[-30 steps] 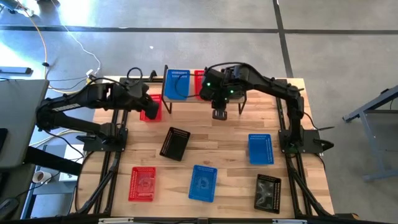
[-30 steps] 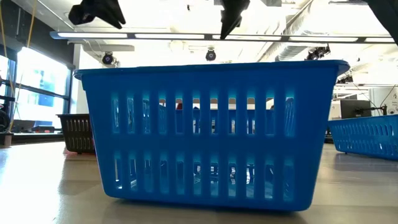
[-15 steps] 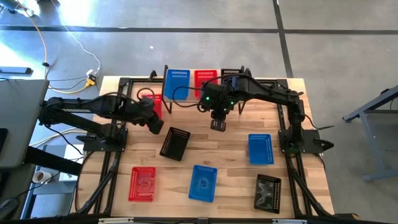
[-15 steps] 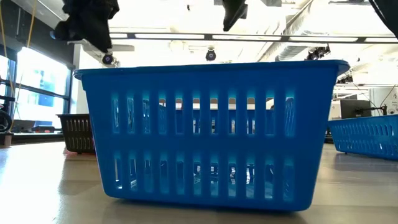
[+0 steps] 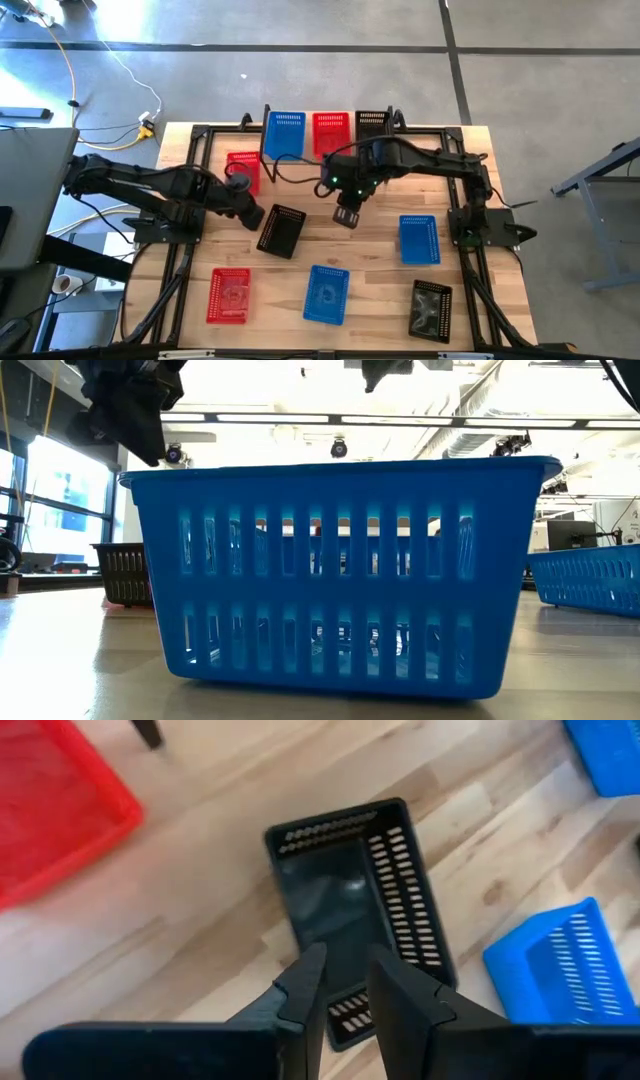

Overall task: Stack baskets on shelf by color
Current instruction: Stack the left black basket into the black basket on the shelf

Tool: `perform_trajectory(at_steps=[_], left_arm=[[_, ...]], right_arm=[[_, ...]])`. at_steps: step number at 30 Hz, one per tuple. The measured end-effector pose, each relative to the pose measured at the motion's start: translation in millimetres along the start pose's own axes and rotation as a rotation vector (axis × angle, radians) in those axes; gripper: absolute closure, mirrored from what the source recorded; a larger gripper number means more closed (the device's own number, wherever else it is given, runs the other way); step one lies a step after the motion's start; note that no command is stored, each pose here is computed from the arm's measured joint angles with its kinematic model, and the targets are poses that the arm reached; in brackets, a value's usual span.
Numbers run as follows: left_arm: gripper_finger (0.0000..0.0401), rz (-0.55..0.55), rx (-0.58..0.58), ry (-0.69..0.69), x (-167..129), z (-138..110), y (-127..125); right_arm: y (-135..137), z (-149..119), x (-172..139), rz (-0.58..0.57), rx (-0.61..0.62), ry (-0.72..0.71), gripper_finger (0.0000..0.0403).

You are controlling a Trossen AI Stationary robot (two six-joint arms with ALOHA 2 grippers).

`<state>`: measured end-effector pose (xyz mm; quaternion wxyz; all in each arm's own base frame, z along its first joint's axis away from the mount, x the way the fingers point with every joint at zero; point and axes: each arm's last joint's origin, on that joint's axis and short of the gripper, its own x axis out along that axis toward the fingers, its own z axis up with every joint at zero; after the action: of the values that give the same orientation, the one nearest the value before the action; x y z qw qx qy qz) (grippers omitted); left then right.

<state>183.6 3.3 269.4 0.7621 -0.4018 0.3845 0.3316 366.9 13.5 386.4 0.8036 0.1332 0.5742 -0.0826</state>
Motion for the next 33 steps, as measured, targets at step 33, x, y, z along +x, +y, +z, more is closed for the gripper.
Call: perform_trajectory(at_steps=[33], left_arm=[[0.0272,0.085,-0.07,0.145,55.5,-19.4,-16.0]], right_arm=[[38.2,-40.6,-44.0,-0.134,-0.117,-0.143,0.0336]])
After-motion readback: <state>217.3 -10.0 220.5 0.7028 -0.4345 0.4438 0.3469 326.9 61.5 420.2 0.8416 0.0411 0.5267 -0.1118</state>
